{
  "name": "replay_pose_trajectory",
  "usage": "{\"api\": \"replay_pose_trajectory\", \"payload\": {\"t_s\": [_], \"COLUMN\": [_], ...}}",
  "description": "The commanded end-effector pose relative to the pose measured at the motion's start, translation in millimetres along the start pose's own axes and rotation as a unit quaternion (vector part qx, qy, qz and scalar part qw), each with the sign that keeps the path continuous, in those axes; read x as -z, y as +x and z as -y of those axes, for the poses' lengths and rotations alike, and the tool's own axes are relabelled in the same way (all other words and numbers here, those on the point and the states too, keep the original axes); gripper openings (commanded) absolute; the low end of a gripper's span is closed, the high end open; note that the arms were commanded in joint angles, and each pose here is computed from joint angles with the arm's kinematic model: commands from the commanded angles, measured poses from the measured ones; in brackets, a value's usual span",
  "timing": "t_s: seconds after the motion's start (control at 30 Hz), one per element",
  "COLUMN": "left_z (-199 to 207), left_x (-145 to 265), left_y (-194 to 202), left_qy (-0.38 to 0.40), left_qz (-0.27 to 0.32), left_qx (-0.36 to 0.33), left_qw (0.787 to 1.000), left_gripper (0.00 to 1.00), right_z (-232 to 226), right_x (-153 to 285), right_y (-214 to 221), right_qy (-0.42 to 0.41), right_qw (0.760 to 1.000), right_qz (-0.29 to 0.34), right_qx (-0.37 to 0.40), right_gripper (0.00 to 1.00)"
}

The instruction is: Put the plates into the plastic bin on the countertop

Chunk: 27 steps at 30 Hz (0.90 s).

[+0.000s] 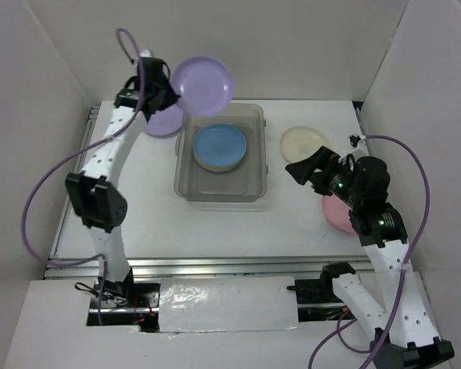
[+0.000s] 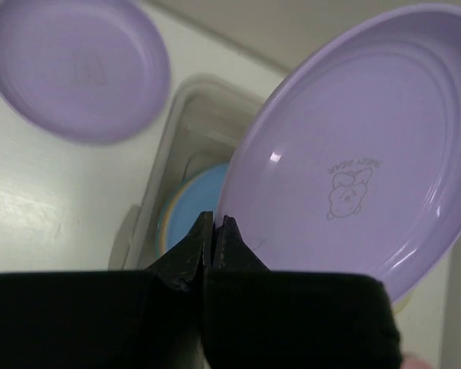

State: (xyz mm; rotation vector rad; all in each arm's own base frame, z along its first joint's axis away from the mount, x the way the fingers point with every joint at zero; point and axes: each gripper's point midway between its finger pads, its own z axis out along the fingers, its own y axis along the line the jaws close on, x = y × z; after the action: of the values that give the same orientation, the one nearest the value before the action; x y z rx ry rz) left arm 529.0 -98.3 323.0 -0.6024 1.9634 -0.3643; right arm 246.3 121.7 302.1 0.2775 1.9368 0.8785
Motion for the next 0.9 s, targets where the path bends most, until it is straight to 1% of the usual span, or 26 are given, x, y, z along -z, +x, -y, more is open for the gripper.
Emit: {"api": "replay_pose_trajectory", "payload": {"t_s": [0.0, 0.03, 0.2, 0.3, 0.4, 0.53, 0.63, 0.73, 0.77, 0.83, 0.87], "left_z": [11.2, 10.4, 22.1, 17.5, 10.0, -4.0, -8.1, -8.8, -7.1, -1.7, 3.8], "left_x": [-17.8, -30.3, -48.4, -58.7, -65.8, -69.6, -70.6, -71.1, -71.0, -65.6, -61.1], "left_y": [68.0, 83.3, 133.9, 153.1, 160.9, 159.2, 161.0, 161.3, 161.8, 157.6, 150.5], "left_qy": [0.003, 0.001, 0.024, 0.017, 0.000, -0.031, -0.037, -0.035, -0.032, -0.025, -0.018], "left_qz": [-0.113, -0.130, -0.180, -0.192, -0.197, -0.193, -0.200, -0.199, -0.198, -0.192, -0.180], "left_qx": [-0.073, -0.077, -0.094, -0.096, -0.097, -0.101, -0.100, -0.101, -0.103, -0.102, -0.101], "left_qw": [0.991, 0.989, 0.979, 0.976, 0.976, 0.975, 0.974, 0.974, 0.974, 0.976, 0.978], "left_gripper": [0.00, 0.00, 0.00, 0.00, 0.00, 0.00, 0.09, 0.23, 0.38, 0.51, 0.61], "right_z": [-14.9, -13.8, -5.5, -6.4, -6.6, -6.8, -8.6, -9.8, -10.7, -10.5, -10.7], "right_x": [24.0, 25.0, 24.1, 21.9, 21.1, 20.9, 19.5, 18.6, 18.4, 18.8, 18.7], "right_y": [-26.8, -26.6, -23.6, -20.9, -20.0, -19.4, -18.8, -17.9, -18.1, -18.2, -18.5], "right_qy": [-0.007, -0.006, 0.000, -0.009, -0.011, -0.012, -0.019, -0.024, -0.026, -0.025, -0.025], "right_qw": [0.999, 0.999, 0.999, 0.999, 0.999, 0.999, 0.999, 0.999, 0.999, 0.999, 0.999], "right_qz": [0.046, 0.044, 0.038, 0.032, 0.029, 0.028, 0.025, 0.022, 0.021, 0.022, 0.022], "right_qx": [0.019, 0.020, 0.020, 0.019, 0.018, 0.018, 0.017, 0.016, 0.016, 0.016, 0.015], "right_gripper": [1.00, 1.00, 1.00, 1.00, 1.00, 1.00, 1.00, 1.00, 1.00, 1.00, 1.00]}}
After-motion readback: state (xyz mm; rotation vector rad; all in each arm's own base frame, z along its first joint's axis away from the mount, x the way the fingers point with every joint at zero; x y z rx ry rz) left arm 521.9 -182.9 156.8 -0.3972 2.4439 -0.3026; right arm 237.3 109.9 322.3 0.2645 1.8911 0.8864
